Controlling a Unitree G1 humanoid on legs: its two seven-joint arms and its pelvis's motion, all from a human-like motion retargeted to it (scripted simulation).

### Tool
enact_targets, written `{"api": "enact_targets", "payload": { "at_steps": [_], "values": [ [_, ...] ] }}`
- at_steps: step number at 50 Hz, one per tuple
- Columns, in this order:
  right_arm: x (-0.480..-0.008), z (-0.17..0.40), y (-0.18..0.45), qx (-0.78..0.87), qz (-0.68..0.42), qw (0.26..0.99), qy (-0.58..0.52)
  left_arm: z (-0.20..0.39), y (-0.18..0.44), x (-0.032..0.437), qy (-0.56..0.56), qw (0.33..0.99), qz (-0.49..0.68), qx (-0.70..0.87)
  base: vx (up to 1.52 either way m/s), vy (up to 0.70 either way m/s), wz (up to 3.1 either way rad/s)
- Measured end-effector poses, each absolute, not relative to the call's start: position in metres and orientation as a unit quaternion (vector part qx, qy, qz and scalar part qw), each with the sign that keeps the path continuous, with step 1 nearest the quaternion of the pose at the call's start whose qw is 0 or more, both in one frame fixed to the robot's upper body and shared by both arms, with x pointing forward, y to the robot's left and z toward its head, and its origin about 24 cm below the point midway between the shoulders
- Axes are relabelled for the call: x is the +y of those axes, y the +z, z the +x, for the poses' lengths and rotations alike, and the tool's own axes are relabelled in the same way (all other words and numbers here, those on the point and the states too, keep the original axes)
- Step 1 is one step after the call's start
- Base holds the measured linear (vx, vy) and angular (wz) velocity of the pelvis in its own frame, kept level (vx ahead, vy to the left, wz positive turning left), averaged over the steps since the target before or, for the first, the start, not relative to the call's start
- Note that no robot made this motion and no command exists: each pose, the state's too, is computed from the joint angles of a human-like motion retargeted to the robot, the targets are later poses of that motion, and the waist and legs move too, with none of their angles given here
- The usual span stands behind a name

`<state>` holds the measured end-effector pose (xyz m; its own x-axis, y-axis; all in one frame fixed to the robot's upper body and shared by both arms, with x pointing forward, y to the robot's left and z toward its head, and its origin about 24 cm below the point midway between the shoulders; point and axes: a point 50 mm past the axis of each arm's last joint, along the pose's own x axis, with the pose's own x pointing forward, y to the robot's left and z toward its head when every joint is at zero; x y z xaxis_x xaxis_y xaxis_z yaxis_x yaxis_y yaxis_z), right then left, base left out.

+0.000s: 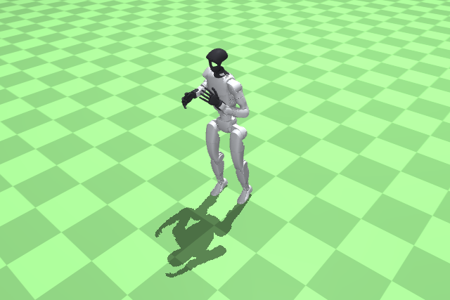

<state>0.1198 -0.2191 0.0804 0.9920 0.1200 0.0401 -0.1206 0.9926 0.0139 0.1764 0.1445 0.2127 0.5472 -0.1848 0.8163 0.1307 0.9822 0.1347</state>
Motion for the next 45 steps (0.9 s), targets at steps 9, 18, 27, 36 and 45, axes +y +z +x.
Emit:
{"api": "enact_targets", "payload": {
  "at_steps": [9, 18, 27, 36, 45],
  "values": [
    [-0.15, 0.218, 0.099, -0.163, 0.07, 0.975, 0.133, 0.182, 0.083, 0.176, -0.059, 0.988, 0.014, -0.141, -0.06, -0.05, -0.64],
    [-0.102, 0.206, 0.184, -0.352, 0.065, 0.894, 0.271, 0.151, 0.122, 0.2, -0.087, 0.98, 0.042, -0.171, 0.13, 0.0, 0.06],
    [-0.126, 0.189, 0.093, -0.164, 0.003, 0.952, 0.258, 0.206, 0.136, 0.154, 0.013, 0.948, 0.03, -0.317, -0.02, 0.08, 0.17],
    [-0.191, 0.156, 0.067, -0.074, -0.065, 0.987, 0.127, 0.191, 0.297, 0.108, 0.091, 0.711, 0.039, -0.696, -0.07, 0.0, 0.46],
    [-0.138, 0.215, 0.173, -0.34, 0.09, 0.93, 0.103, 0.196, 0.149, 0.191, -0.053, 0.959, 0.074, -0.27, -0.01, -0.16, -0.45]
  ]
}}
